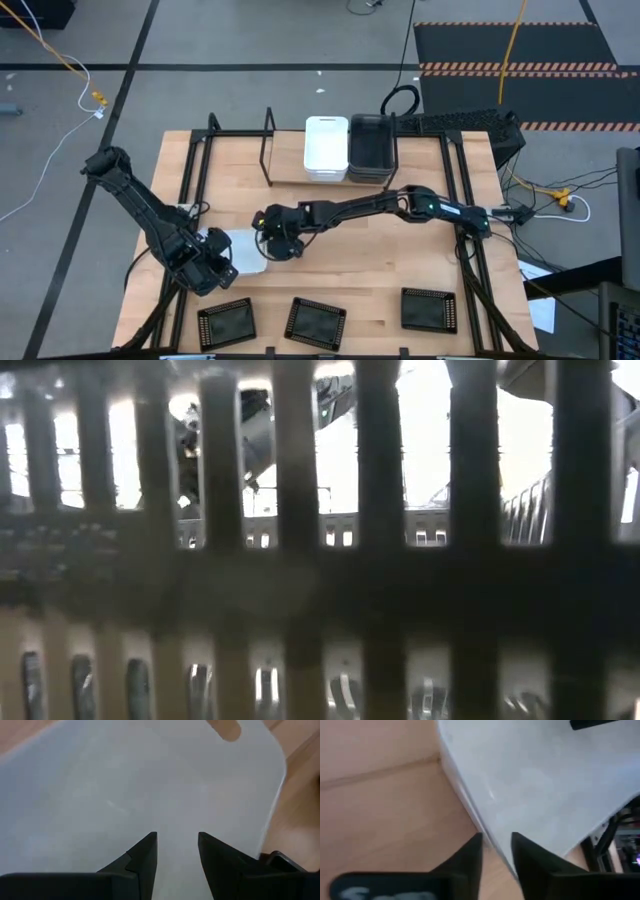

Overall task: Stack baskets on shelf by color
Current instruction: Stack the white bin into the white bin on the shelf

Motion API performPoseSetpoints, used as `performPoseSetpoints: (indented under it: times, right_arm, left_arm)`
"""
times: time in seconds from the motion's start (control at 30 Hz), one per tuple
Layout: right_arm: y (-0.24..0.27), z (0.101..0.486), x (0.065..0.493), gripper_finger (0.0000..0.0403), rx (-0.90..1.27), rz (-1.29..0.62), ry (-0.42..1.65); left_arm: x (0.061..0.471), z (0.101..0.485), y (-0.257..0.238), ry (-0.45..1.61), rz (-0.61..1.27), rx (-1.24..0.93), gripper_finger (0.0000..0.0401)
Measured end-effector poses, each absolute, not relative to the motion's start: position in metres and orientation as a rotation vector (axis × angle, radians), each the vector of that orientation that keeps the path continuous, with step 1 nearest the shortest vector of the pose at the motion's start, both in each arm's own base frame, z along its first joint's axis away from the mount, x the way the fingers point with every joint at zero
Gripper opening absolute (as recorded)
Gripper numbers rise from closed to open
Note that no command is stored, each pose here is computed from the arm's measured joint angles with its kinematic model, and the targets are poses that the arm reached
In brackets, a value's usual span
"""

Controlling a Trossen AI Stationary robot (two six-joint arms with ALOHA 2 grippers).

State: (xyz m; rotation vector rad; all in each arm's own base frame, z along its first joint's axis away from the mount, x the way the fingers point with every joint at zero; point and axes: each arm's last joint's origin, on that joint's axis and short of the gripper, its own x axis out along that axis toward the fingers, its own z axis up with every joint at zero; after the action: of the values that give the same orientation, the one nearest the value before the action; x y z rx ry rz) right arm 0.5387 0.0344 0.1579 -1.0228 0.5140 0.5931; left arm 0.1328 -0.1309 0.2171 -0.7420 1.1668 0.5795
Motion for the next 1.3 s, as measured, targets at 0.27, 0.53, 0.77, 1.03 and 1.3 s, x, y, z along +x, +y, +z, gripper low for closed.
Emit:
performPoseSetpoints:
  times: [0.27, 0.53, 0.77, 1.03, 1.3]
  right_arm:
    - [0.051, 0.187, 0.505, 0.0008, -0.887, 0.639, 0.791]
    - [0.057, 0.209, 0.469, 0.0003, -0.565, 0.593, 1.099]
    - [0.054, 0.232, 0.441, 0.0002, -0.404, 0.463, 1.152]
    - [0.038, 0.325, 0.389, 0.0001, -0.339, 0.215, 0.948]
    - [-0.006, 0.401, 0.347, 0.0001, -0.435, -0.255, 0.712]
  left_arm:
    - [0.133, 0.217, -0.131, 1.153, 0.582, -0.742, 0.0147]
    - [0.135, 0.219, -0.124, 0.962, 0.612, -0.591, 0.0147]
    - [0.136, 0.223, -0.110, 0.718, 0.701, -0.351, 0.0147]
    - [0.135, 0.225, -0.097, 0.683, 0.791, -0.250, 0.0147]
    - [0.136, 0.226, -0.092, 0.671, 0.821, -0.236, 0.0147]
